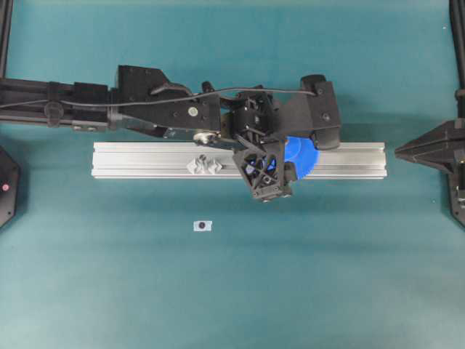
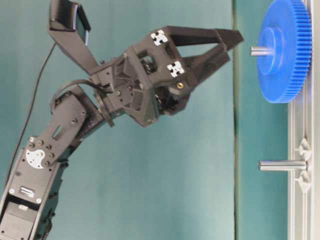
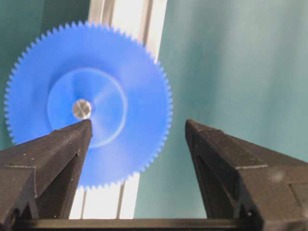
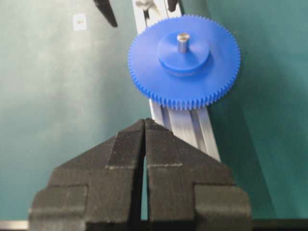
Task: Find the location of the shaft and insert the large gear.
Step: 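Push the gear onto the shaft, adjusting its position, then open the left gripper to release the gear on the shaft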
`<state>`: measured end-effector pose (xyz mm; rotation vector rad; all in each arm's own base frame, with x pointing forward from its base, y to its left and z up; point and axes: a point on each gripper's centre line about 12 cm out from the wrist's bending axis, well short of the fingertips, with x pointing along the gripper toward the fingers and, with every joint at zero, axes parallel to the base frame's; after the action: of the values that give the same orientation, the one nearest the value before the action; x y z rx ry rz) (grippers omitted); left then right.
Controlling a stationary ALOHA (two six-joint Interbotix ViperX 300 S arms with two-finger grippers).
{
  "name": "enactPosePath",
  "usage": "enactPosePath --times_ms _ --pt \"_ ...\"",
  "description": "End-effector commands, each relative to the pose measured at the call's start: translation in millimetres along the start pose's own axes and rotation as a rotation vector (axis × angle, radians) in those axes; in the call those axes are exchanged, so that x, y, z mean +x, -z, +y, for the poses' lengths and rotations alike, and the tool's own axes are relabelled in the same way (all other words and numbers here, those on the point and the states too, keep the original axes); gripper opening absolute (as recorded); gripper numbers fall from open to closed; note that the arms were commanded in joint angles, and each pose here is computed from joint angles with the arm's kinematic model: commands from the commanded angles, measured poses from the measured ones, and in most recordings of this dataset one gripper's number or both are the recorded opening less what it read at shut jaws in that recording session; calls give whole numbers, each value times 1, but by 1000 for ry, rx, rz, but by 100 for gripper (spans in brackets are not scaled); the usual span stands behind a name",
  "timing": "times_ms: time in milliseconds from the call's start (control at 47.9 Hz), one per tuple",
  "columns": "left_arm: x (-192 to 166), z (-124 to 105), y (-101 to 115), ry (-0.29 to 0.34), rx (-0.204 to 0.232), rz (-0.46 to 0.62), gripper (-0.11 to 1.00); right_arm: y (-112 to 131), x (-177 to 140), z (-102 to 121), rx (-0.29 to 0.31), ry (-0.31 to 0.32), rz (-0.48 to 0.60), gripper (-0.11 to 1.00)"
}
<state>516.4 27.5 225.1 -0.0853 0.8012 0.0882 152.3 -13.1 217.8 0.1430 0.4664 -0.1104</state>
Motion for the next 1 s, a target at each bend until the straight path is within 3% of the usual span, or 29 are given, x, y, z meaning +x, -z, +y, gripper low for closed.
enactPosePath --times_ms 0,439,752,981 --pt "-19 1 -20 1 3 -66 78 -5 0 0 11 -1 -14 1" --pt "-35 11 -11 -14 0 -56 78 -5 0 0 10 -1 -17 1" --pt "-69 10 -13 -10 0 -97 78 -7 -5 1 8 -3 -35 1" --pt "-83 9 3 -8 -1 -79 77 -7 -5 1 9 -3 -31 1"
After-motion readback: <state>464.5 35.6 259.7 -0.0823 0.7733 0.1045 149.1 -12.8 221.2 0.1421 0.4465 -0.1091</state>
